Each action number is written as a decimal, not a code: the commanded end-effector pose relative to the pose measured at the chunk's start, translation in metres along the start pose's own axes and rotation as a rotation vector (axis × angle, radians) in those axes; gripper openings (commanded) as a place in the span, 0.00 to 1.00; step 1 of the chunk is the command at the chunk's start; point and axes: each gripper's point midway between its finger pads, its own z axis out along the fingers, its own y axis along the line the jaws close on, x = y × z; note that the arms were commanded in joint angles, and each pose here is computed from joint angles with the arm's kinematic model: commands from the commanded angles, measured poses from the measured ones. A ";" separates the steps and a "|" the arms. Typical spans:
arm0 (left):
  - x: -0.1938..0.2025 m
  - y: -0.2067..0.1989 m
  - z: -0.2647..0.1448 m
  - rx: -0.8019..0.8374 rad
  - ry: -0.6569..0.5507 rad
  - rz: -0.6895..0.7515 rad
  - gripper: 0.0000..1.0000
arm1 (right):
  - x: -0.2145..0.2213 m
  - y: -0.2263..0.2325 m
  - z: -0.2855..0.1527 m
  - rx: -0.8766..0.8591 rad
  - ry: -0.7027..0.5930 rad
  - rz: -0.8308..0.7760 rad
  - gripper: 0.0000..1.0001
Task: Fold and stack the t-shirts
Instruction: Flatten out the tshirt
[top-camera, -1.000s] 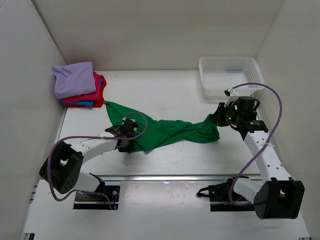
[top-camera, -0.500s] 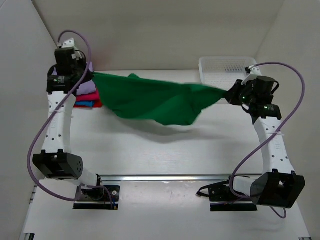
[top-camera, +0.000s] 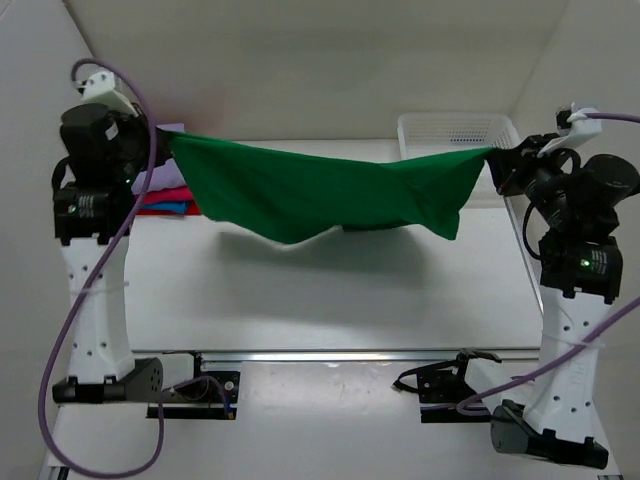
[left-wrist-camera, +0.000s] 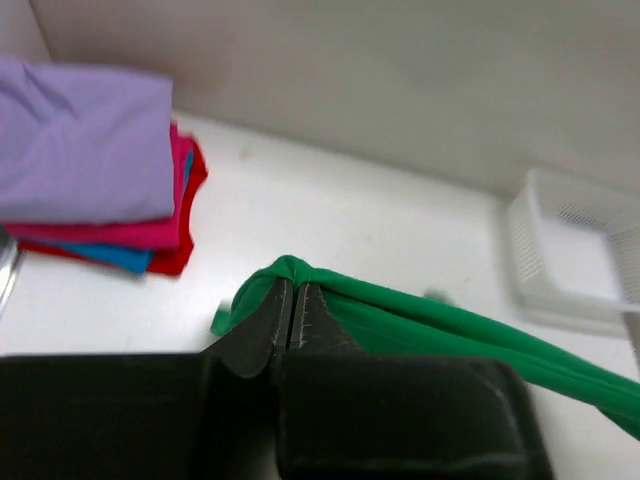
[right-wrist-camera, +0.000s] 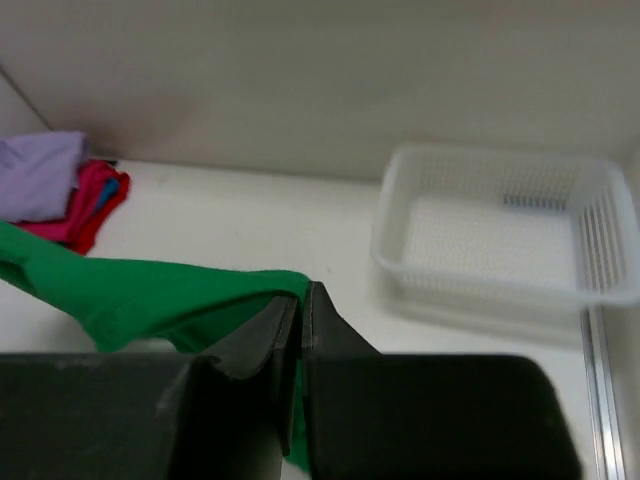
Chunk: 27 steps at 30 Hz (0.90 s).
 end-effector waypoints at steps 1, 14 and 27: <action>-0.067 -0.020 -0.069 0.046 -0.258 -0.013 0.00 | -0.043 0.027 -0.010 -0.075 -0.093 -0.064 0.00; 0.049 -0.020 0.049 0.128 0.091 -0.063 0.00 | 0.000 0.053 0.110 -0.225 0.128 -0.061 0.00; -0.059 -0.006 0.146 0.136 -0.037 -0.095 0.00 | -0.085 0.037 0.231 -0.224 -0.074 -0.109 0.00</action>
